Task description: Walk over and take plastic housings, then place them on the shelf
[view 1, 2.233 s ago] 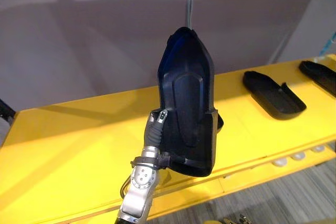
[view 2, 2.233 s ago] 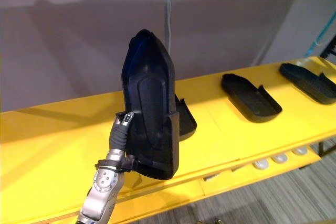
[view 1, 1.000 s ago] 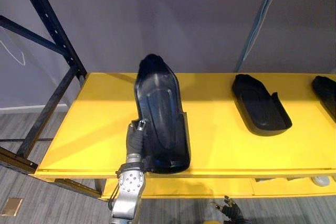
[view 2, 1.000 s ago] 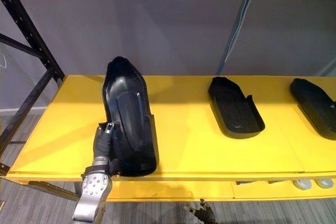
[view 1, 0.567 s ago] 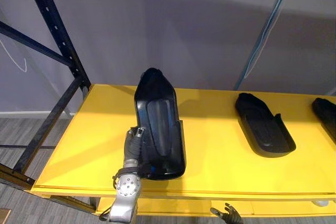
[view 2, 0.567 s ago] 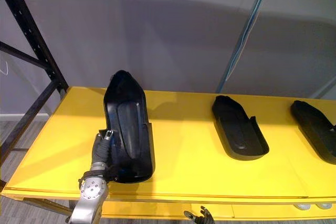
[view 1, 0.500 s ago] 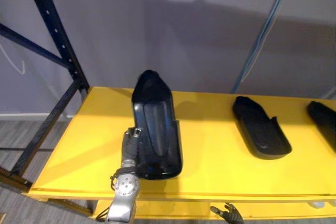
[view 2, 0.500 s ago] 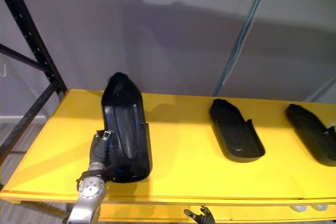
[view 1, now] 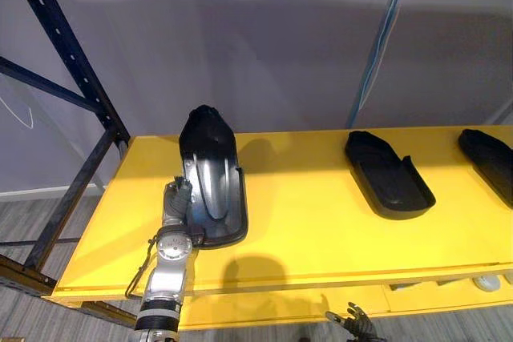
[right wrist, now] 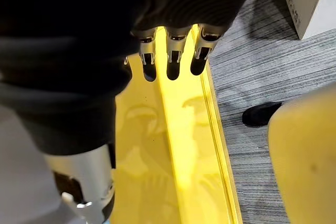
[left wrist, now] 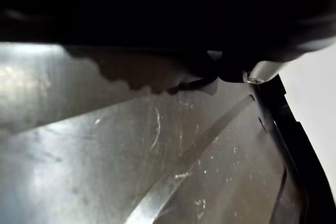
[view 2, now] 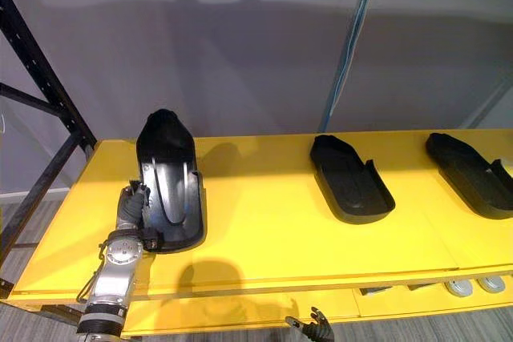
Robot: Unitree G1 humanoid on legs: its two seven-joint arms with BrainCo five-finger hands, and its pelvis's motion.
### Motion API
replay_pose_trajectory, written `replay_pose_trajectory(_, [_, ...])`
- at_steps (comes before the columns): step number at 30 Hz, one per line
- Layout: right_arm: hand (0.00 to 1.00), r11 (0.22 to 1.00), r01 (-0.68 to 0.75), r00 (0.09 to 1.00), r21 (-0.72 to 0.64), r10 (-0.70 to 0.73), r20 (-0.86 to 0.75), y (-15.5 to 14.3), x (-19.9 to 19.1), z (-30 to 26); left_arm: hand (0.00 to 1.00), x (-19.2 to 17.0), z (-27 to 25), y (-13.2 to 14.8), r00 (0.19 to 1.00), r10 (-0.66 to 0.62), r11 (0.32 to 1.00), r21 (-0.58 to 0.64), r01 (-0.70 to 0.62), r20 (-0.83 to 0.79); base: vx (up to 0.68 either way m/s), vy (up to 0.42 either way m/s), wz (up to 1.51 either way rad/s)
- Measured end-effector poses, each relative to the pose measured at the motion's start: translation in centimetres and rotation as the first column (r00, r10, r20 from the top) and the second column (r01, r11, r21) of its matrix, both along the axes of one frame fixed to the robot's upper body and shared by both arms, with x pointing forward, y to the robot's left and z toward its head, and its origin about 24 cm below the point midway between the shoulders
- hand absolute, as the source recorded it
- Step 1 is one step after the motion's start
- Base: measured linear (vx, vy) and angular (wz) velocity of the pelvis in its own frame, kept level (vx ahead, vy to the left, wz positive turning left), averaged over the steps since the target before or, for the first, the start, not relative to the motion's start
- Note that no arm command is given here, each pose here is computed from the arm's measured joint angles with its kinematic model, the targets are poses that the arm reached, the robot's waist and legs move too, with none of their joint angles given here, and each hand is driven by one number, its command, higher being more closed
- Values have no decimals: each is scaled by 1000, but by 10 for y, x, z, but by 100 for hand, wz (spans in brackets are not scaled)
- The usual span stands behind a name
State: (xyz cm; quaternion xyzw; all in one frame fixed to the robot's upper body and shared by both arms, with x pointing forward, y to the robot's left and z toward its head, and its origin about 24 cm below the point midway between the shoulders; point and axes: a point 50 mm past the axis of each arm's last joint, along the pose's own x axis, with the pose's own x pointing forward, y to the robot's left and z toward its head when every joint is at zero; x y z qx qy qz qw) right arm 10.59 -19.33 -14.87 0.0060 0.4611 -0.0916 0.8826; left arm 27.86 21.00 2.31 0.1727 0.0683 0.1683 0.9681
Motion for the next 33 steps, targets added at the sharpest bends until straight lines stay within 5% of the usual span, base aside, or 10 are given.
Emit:
replay_pose_trajectory(9, [0, 1000, -6, 1000, 2, 6, 15, -1, 4, 2, 100, 17, -1, -6, 999, -30, 999, 16, 30, -36, -2, -1, -7])
replay_pose_trajectory(10, [0, 1000, -6, 1000, 1, 6, 15, -1, 4, 2, 0, 20, -1, -6, 999, -28, 999, 17, 29, -37, 71, 14, -3])
replay_pose_trajectory(33, [0, 998, -31, 992, -60, 23, -123, -21, -33, -7, 0, 29, 30, -12, 995, -4, 1000, 6, 3, 98, -2, 2, -2])
